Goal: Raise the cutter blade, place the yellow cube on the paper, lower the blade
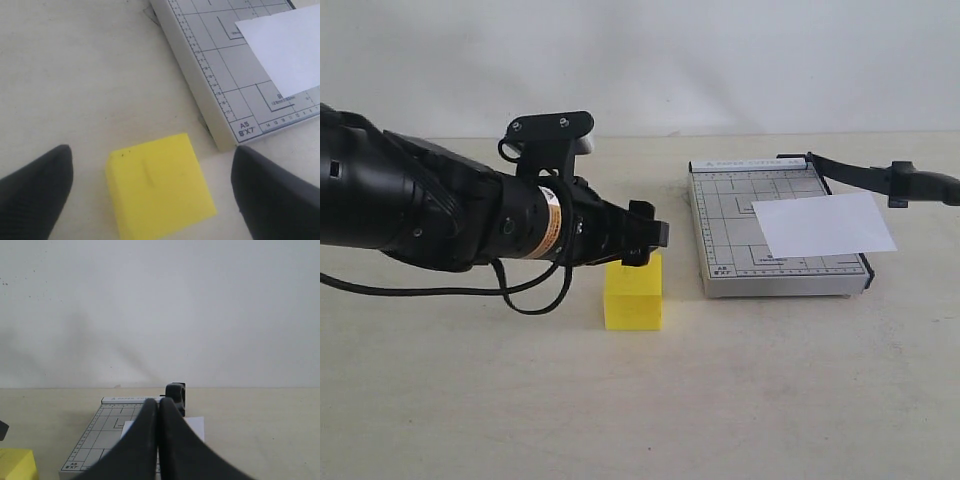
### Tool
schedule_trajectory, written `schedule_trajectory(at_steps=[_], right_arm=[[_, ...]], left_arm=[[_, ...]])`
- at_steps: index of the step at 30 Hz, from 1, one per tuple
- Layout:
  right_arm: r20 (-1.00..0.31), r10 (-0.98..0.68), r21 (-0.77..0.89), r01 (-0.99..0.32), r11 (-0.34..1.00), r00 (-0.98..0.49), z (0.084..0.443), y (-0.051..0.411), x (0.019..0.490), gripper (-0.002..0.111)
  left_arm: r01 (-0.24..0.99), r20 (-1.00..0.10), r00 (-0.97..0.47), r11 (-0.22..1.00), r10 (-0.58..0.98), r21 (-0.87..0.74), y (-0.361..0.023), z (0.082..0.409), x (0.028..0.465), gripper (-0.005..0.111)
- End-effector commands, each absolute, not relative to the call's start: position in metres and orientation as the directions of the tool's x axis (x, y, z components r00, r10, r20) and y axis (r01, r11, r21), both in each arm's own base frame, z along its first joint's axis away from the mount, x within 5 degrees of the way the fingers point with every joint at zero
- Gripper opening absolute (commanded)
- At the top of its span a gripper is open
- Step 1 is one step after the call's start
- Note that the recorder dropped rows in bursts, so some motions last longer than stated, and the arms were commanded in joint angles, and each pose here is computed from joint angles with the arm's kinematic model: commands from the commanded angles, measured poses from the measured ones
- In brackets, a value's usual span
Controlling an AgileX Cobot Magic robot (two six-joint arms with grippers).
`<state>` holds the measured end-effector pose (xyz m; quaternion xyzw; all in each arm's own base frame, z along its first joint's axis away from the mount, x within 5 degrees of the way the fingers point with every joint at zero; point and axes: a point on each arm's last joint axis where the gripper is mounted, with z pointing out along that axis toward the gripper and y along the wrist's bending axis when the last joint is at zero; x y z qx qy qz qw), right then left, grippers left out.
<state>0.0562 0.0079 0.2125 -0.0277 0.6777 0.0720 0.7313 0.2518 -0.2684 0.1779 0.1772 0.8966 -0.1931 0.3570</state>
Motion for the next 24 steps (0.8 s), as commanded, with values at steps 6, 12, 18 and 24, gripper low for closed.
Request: schedule_trajectory(at_steps=[6, 12, 18, 24], right_arm=[[-0.994, 0.069, 0.057, -0.14, 0.988, 0.084, 0.214, 0.008, 0.056, 0.0], [-0.994, 0.069, 0.057, -0.14, 0.988, 0.084, 0.214, 0.008, 0.056, 0.0], [-0.994, 0.069, 0.057, -0.14, 0.988, 0.084, 0.214, 0.008, 0.056, 0.0], [-0.994, 0.067, 0.055, -0.14, 0.989, 0.085, 0.214, 0.008, 0.056, 0.0]], left_arm=[[0.439, -0.652, -0.732, 0.869, 0.2, -0.227, -0.274, 0.15, 0.252, 0.081], [0.471, -0.661, -0.723, 0.843, 0.2, -0.259, -0.289, 0.153, 0.26, 0.081], [0.516, -0.683, -0.695, 0.818, 0.225, -0.255, -0.295, 0.159, 0.262, 0.09], [0.534, -0.692, -0.677, 0.814, 0.25, -0.228, -0.294, 0.159, 0.263, 0.094]])
